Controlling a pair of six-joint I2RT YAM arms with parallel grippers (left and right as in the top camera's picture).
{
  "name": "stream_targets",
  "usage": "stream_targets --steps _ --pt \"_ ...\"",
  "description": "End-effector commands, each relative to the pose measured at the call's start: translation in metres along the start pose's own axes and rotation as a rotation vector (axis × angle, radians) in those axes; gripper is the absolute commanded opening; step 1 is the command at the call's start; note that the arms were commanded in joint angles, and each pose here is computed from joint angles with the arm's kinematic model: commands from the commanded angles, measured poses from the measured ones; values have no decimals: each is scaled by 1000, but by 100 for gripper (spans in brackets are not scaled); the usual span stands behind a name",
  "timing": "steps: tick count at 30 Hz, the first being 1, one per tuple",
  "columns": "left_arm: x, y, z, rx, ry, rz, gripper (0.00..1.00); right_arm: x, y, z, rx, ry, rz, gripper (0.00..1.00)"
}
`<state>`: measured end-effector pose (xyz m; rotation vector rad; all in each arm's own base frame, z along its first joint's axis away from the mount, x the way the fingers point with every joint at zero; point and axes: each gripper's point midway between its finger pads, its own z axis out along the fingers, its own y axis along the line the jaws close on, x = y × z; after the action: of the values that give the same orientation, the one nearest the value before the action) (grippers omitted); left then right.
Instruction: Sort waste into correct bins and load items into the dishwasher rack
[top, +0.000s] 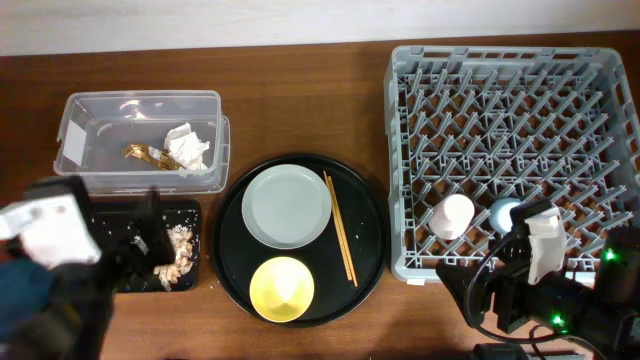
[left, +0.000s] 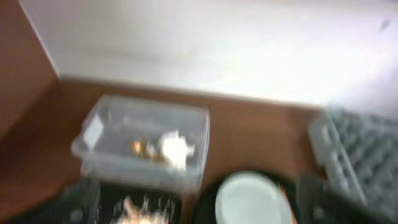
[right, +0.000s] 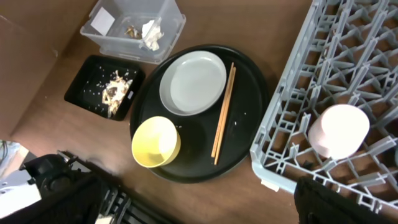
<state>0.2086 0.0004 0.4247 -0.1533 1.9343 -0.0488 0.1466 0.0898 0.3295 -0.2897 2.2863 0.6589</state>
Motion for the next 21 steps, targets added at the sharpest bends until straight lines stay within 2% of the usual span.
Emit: stream_targets --steps 1,6,10,16,18,20,21 --pt "46 -10 37 100 -37 26 99 -1 5 -2 -18 -6 -19 99" --pt "115 -10 68 185 -220 15 99 -1 5 -2 -18 -6 -19 99" --pt "159 -4 82 189 -281 15 99 -1 5 -2 -18 -6 -19 99" --pt "196 -6 107 239 -389 24 99 -1 5 -2 -18 -6 -19 99" --pt "212 -13 117 288 -388 34 99 -1 5 -2 -18 -6 -19 99" --pt "237 -9 126 269 -274 27 99 -1 5 -2 -18 -6 -19 99" --pt "236 -7 126 261 -278 25 99 -1 5 -2 -18 -6 -19 99"
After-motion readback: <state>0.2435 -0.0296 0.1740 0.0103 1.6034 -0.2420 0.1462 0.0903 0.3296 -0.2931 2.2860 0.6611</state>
